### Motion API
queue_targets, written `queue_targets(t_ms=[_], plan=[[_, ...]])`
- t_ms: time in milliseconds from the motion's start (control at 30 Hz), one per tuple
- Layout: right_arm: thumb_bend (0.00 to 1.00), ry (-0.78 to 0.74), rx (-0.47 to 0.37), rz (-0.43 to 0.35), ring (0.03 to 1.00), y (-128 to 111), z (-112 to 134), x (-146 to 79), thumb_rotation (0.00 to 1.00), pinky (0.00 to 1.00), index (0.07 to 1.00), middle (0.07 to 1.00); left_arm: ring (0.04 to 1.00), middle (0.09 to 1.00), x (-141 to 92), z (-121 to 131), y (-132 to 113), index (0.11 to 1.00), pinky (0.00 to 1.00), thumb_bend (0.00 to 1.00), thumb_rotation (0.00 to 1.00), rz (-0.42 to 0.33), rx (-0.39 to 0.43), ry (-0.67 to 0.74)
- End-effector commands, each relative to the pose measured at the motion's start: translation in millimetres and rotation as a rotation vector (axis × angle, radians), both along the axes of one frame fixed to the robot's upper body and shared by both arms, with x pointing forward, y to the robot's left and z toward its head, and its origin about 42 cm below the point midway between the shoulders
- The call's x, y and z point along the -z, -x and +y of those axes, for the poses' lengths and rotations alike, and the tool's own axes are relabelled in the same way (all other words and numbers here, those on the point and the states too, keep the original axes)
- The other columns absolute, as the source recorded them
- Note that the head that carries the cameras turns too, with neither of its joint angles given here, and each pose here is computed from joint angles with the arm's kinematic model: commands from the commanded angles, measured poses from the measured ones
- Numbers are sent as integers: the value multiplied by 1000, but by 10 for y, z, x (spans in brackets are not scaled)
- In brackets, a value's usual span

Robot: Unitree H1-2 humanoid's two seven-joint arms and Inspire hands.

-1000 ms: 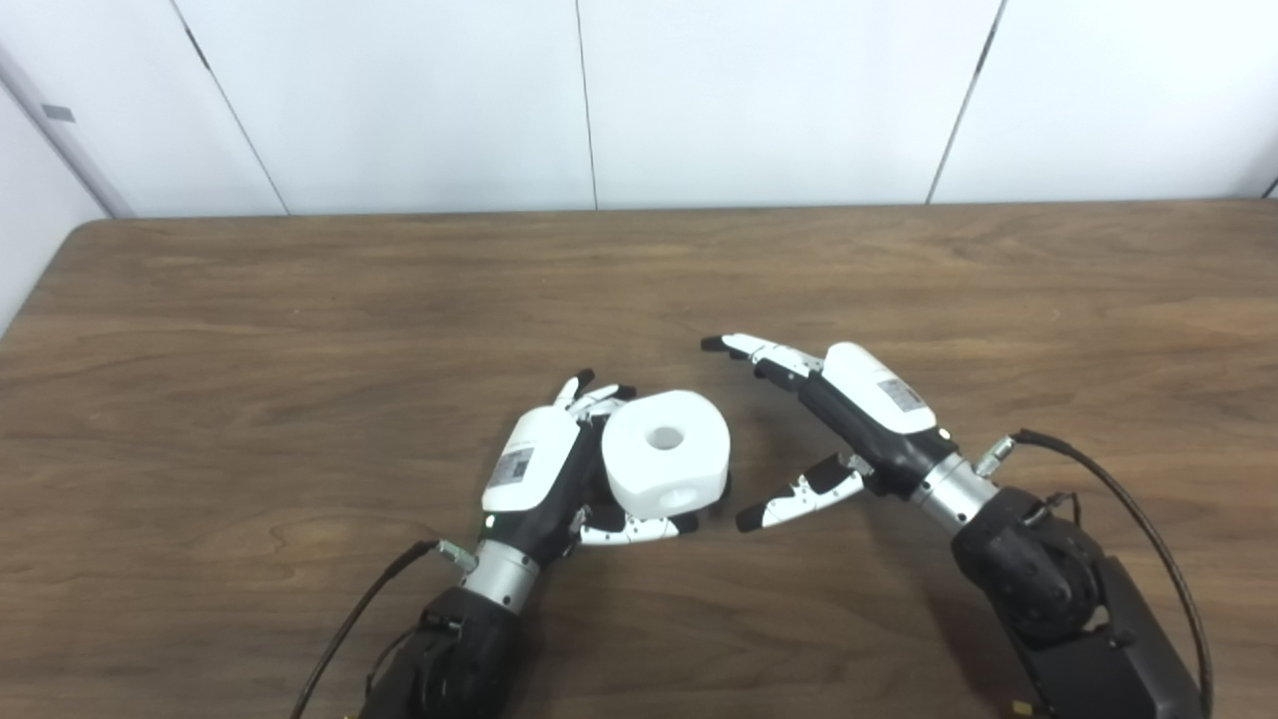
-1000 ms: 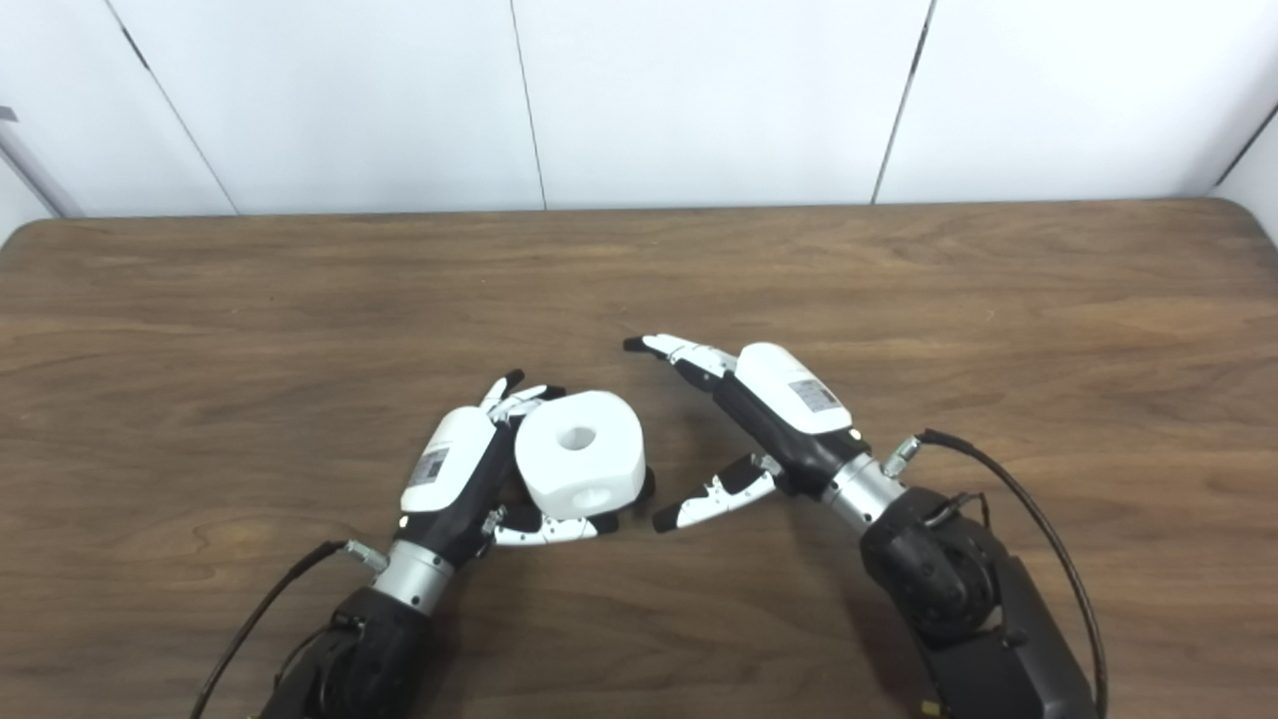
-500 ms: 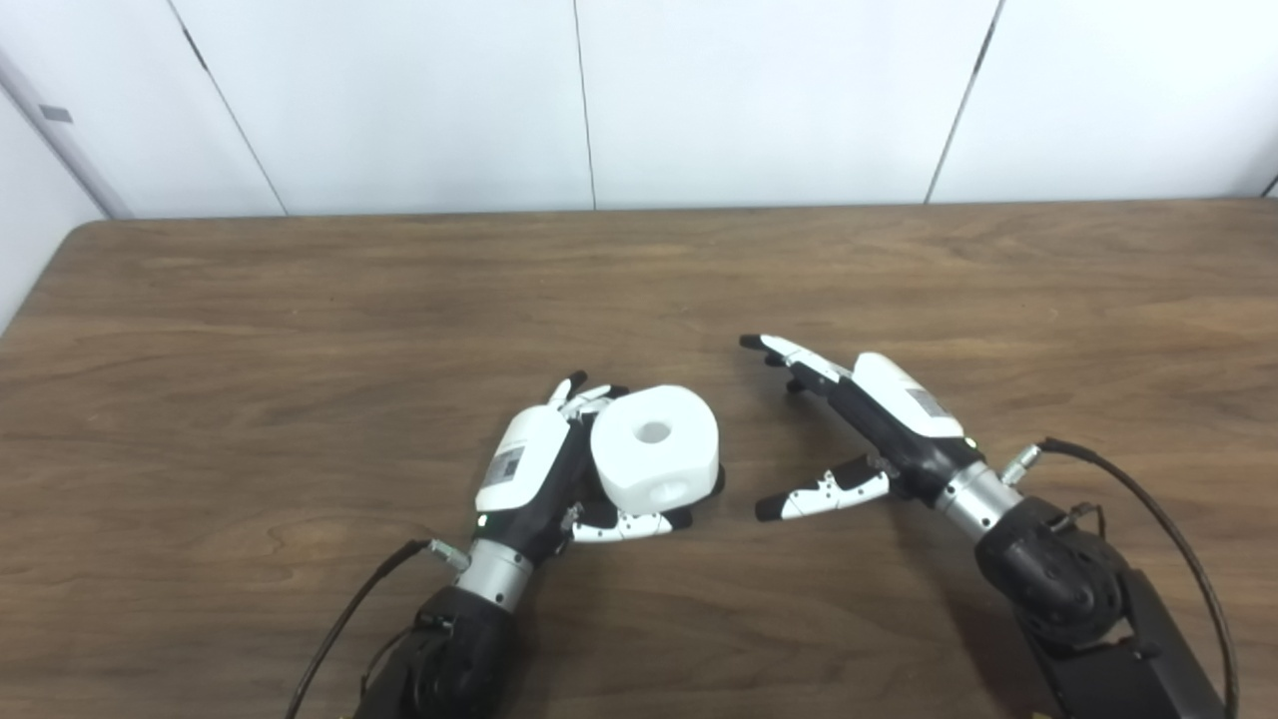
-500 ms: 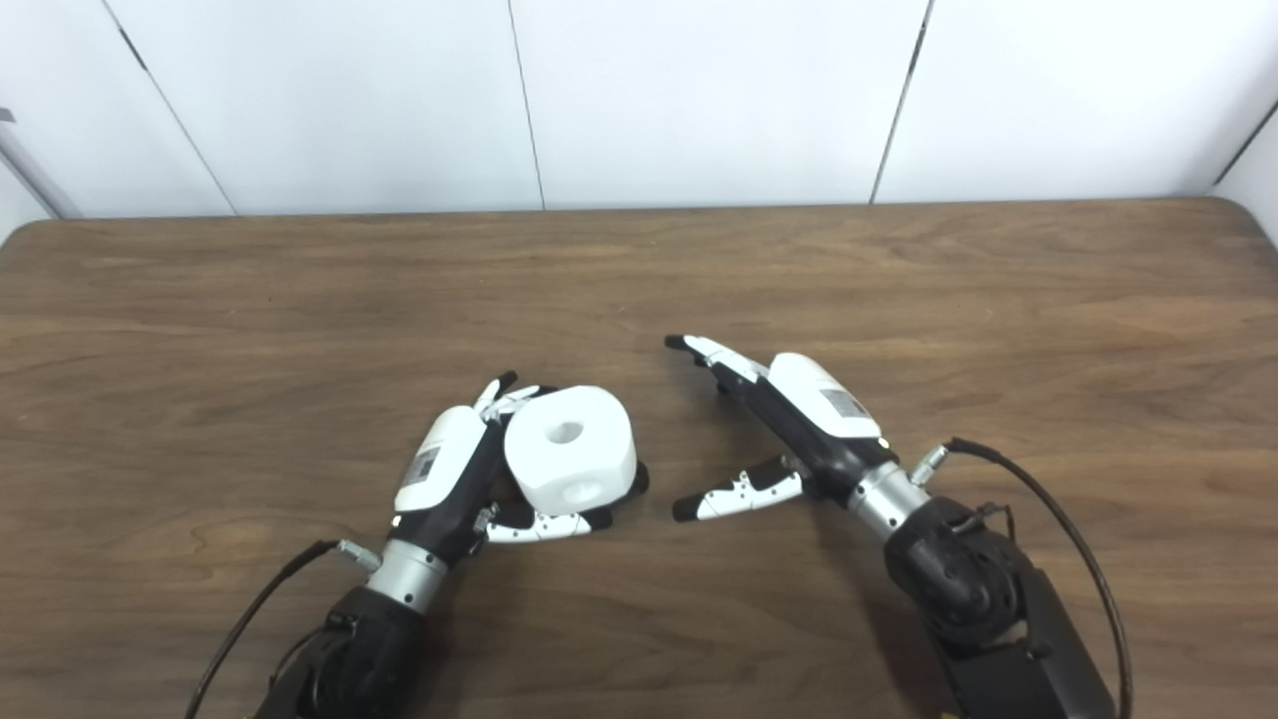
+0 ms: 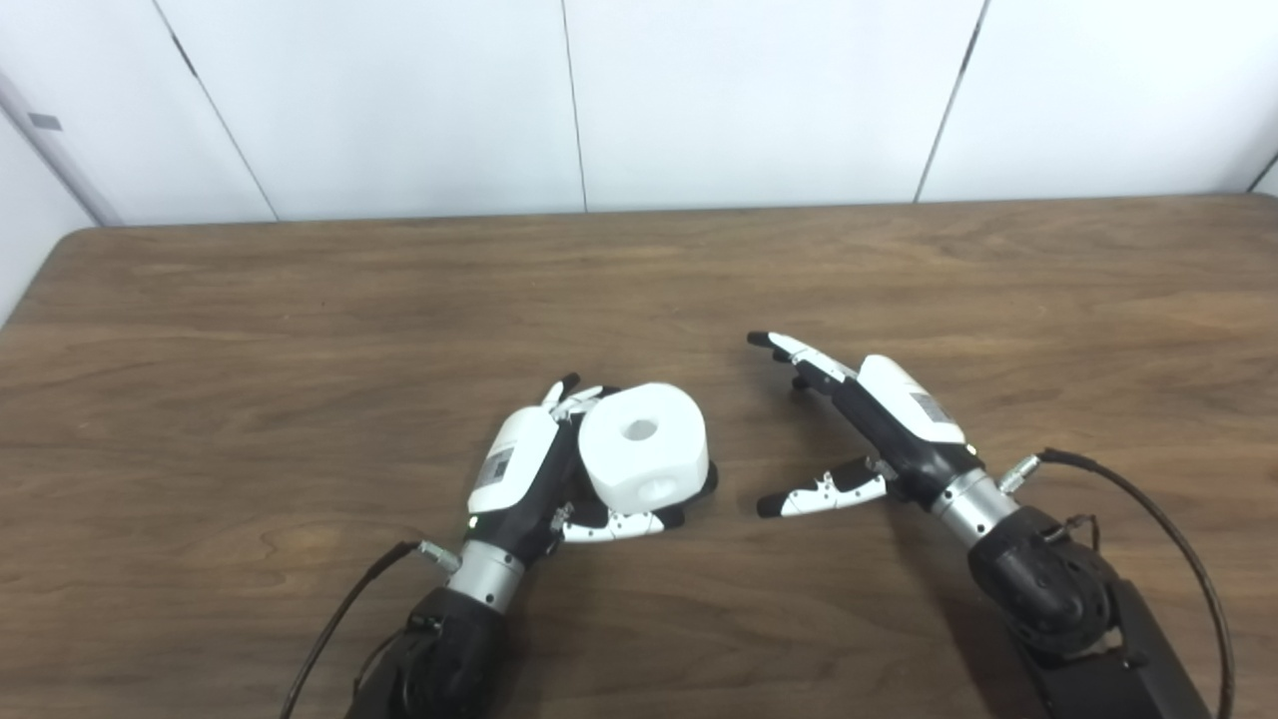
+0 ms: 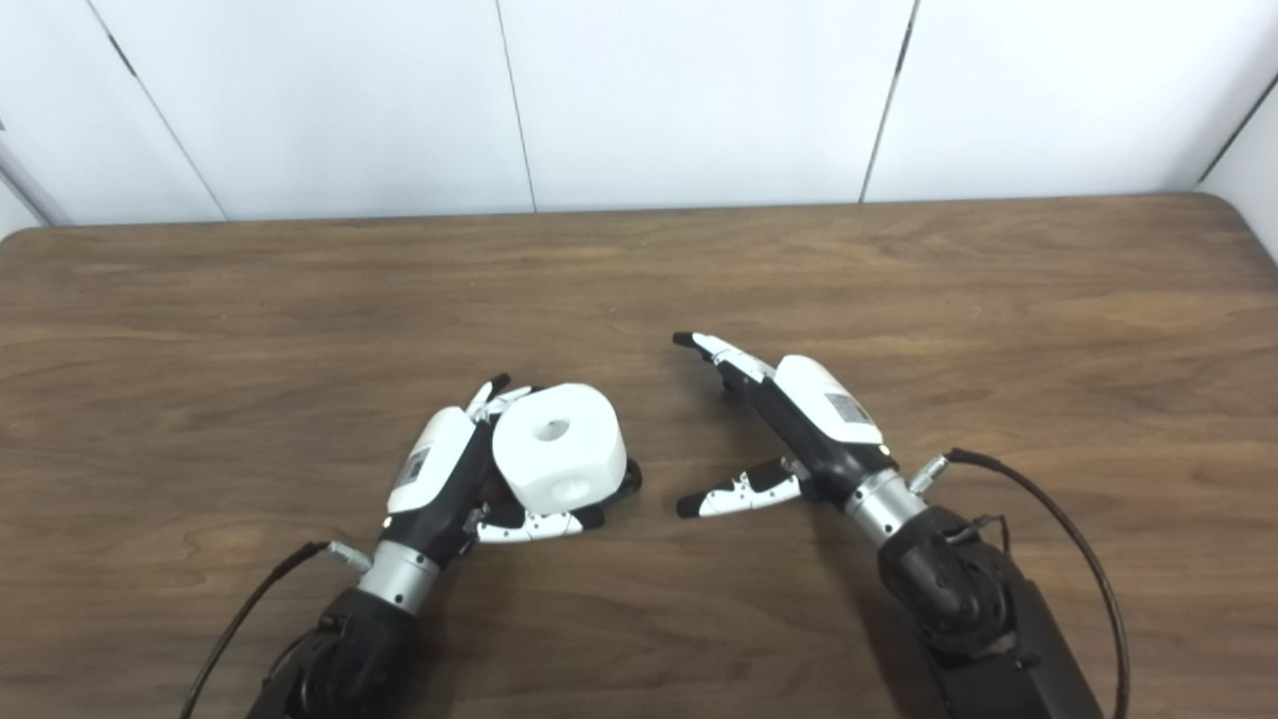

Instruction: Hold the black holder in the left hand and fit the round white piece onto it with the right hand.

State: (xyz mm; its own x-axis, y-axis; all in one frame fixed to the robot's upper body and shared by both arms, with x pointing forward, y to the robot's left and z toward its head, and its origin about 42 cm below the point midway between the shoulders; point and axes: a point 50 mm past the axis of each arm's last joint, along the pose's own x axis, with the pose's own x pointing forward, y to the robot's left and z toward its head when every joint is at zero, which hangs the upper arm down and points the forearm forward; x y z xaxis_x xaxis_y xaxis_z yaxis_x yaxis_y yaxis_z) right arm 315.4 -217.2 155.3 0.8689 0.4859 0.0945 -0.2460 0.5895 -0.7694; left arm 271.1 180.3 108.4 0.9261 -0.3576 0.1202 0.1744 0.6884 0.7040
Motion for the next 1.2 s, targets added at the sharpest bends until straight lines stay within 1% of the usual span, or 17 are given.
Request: queue_targets(t_ms=[0, 233, 333, 367, 400, 433, 467, 567, 633, 767, 867, 1033, 1167], plan=[[699, -35, 11, -84, 892, -72, 69, -211, 283, 780, 922, 931, 861, 703, 323, 354, 182, 483, 1000, 523, 51, 99, -28, -92], [694, -74, 28, -121, 900, -68, 150, -342, 261, 793, 908, 929, 856, 706, 260, 509, 160, 486, 1000, 524, 57, 108, -31, -155], [696, -95, 40, -130, 881, -75, 143, -386, 256, 774, 899, 926, 856, 722, 252, 546, 143, 490, 1000, 524, 60, 122, -31, -175], [694, -98, 45, -133, 877, -80, 135, -403, 263, 773, 898, 925, 858, 737, 249, 557, 135, 556, 991, 757, 61, 133, -30, -181], [690, -99, 49, -135, 874, -84, 131, -413, 271, 774, 899, 924, 864, 760, 249, 565, 130, 613, 987, 877, 68, 141, -29, -185], [687, -101, 53, -136, 871, -86, 122, -429, 275, 775, 899, 924, 868, 775, 243, 574, 125, 649, 985, 951, 72, 152, -28, -191], [681, -105, 59, -135, 876, -90, 114, -445, 273, 783, 901, 926, 875, 798, 234, 588, 119, 692, 980, 976, 82, 164, -25, -190], [672, -115, 71, -137, 887, -101, 102, -479, 250, 799, 901, 931, 897, 858, 202, 641, 103, 806, 959, 999, 91, 189, -18, -190], [668, -118, 76, -141, 886, -108, 100, -490, 241, 796, 897, 930, 908, 879, 177, 683, 90, 852, 949, 1000, 90, 199, -21, -190], [661, -125, 76, -146, 887, -122, 108, -507, 230, 798, 897, 931, 911, 887, 120, 794, 78, 873, 939, 1000, 79, 197, -28, -184], [661, -129, 77, -151, 885, -131, 125, -516, 223, 800, 893, 929, 915, 894, 93, 861, 83, 896, 949, 1000, 80, 205, -24, -179], [664, -130, 79, -139, 875, -143, 139, -477, 247, 787, 890, 922, 931, 905, 71, 913, 82, 952, 966, 1000, 129, 215, -19, -155], [666, -132, 70, -117, 874, -154, 140, -419, 226, 780, 895, 921, 938, 926, 76, 933, 63, 976, 961, 1000, 169, 219, -25, -124]])
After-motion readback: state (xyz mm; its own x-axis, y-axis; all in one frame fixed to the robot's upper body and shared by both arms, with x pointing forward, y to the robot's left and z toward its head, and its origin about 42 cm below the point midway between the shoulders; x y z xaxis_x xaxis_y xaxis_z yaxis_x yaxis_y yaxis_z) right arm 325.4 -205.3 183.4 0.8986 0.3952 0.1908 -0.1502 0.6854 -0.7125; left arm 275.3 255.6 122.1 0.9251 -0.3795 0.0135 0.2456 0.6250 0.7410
